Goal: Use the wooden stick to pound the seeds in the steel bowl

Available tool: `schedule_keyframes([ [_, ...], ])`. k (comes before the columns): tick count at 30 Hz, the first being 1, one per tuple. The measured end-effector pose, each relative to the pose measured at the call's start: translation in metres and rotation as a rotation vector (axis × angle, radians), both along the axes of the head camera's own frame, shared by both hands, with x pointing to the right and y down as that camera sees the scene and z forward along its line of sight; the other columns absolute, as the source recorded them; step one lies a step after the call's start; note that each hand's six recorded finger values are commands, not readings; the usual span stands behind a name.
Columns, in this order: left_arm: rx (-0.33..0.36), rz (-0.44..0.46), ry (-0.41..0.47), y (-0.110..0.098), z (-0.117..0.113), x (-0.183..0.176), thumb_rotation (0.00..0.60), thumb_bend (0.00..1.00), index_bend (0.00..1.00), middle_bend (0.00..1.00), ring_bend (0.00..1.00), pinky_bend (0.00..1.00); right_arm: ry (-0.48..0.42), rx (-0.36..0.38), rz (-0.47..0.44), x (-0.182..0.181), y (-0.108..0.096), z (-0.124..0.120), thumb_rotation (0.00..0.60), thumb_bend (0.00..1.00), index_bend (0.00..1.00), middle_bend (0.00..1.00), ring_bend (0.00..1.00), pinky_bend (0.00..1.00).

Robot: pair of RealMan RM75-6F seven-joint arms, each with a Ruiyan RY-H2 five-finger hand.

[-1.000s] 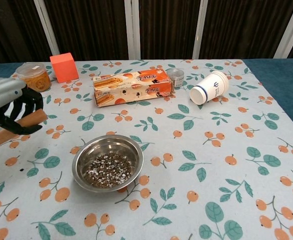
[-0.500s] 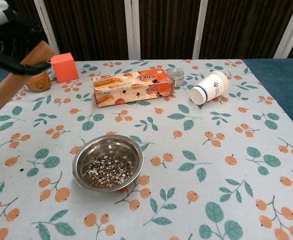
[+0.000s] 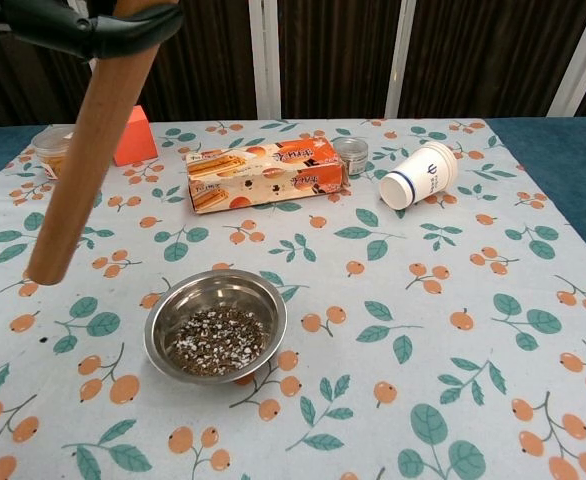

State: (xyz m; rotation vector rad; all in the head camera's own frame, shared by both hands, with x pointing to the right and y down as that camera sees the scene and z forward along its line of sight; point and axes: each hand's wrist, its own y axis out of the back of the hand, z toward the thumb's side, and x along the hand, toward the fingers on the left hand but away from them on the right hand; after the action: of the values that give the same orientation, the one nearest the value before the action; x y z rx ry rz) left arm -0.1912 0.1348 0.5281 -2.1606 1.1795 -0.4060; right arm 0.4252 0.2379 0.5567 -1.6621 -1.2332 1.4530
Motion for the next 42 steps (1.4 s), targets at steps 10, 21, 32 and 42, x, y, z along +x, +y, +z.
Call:
schedule_keyframes([
  [10, 0.067, 0.050, 0.129, 0.007, 0.013, 0.019, 0.600, 0.81, 0.67, 0.77, 0.63, 0.73, 0.004, -0.004, 0.006, 0.001, -0.001, 0.002, 0.600, 0.37, 0.00, 0.00, 0.00, 0.00],
  [21, 0.122, 0.093, 0.177, 0.014, 0.043, 0.025, 0.600, 0.80, 0.66, 0.77, 0.63, 0.73, 0.003, -0.010, -0.003, -0.001, -0.001, 0.003, 0.600, 0.37, 0.00, 0.00, 0.00, 0.00],
  [32, 0.145, 0.115, 0.329, 0.021, 0.050, 0.051, 0.600, 0.80, 0.66, 0.77, 0.63, 0.73, -0.006, -0.020, 0.005, 0.000, -0.001, 0.004, 0.600, 0.37, 0.00, 0.00, 0.00, 0.00],
  [42, 0.139, 0.110, 0.383, 0.023, 0.059, 0.059, 0.600, 0.80, 0.65, 0.77, 0.63, 0.73, -0.009, -0.023, 0.008, 0.000, -0.001, 0.004, 0.600, 0.37, 0.00, 0.00, 0.00, 0.00],
])
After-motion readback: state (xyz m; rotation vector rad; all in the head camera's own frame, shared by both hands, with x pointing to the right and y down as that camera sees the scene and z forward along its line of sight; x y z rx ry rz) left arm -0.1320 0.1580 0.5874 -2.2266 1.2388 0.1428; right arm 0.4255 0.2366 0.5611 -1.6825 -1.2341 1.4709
